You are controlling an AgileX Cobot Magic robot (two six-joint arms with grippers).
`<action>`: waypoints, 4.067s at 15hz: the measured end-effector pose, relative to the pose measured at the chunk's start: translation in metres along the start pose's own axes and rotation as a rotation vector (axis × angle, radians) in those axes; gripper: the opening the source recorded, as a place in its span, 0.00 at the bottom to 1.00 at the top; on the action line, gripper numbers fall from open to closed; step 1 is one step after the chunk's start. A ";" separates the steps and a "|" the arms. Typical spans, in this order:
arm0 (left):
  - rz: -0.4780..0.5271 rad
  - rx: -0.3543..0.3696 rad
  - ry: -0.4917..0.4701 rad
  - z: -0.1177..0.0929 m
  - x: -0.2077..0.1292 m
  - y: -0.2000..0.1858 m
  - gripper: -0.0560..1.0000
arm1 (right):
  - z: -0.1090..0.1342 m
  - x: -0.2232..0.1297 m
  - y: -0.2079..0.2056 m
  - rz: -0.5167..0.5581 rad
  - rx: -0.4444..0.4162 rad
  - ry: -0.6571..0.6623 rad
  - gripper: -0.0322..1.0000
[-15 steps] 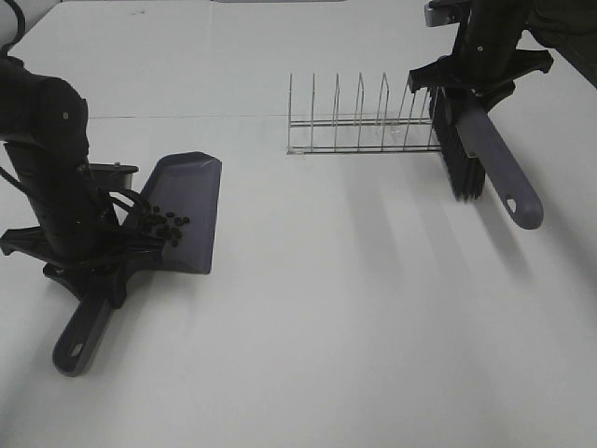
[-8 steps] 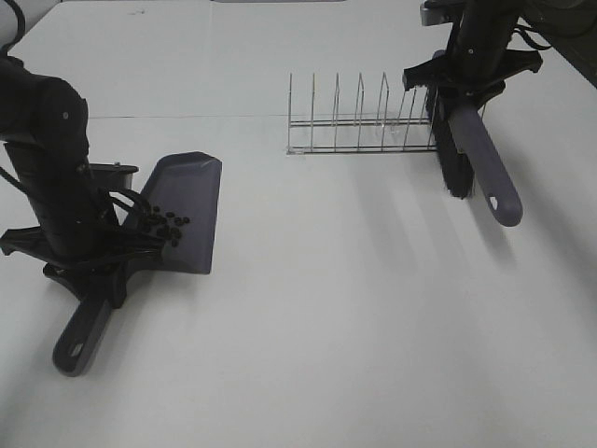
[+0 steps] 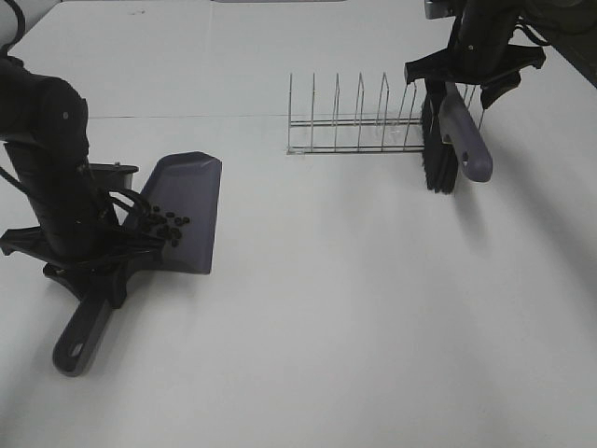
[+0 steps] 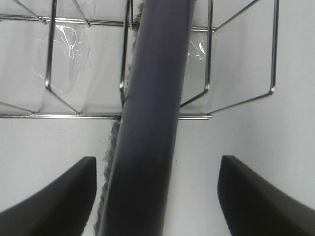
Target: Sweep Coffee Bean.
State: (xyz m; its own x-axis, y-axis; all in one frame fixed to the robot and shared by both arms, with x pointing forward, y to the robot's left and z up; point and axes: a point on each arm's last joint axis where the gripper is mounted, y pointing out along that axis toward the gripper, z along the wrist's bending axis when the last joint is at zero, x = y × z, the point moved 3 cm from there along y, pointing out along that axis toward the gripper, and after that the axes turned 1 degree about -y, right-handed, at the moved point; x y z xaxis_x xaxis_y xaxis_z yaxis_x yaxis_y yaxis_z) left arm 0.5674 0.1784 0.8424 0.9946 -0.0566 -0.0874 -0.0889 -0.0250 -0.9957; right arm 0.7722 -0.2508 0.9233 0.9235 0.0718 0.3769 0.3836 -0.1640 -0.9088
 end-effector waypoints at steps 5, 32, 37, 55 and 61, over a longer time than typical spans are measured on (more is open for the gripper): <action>-0.026 -0.040 -0.016 -0.007 0.000 -0.009 0.30 | -0.007 0.007 -0.032 -0.035 0.004 0.017 0.69; -0.339 0.027 0.198 -0.017 -0.071 -0.211 0.66 | -0.022 -0.106 -0.162 0.164 0.156 -0.042 0.69; -0.441 -0.004 0.195 0.015 -0.145 -0.229 0.66 | -0.033 -0.211 -0.188 0.281 0.149 -0.058 0.69; -0.986 -0.187 0.352 0.080 -0.309 -0.168 0.66 | -0.057 -0.434 -0.297 -0.734 0.244 -0.079 0.69; -0.985 -0.173 0.405 0.079 -0.310 -0.166 0.66 | -0.054 -0.434 -0.298 -0.740 0.264 -0.115 0.69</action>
State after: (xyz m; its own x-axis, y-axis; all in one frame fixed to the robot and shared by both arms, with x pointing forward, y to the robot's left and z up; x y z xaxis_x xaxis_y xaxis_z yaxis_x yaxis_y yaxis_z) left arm 0.2786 0.2786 1.0324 0.5440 -0.2598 0.7979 0.7023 -0.3794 -0.6024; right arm 0.2570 -0.2860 1.0403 0.4177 0.1743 0.8917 0.8707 0.2038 -0.4477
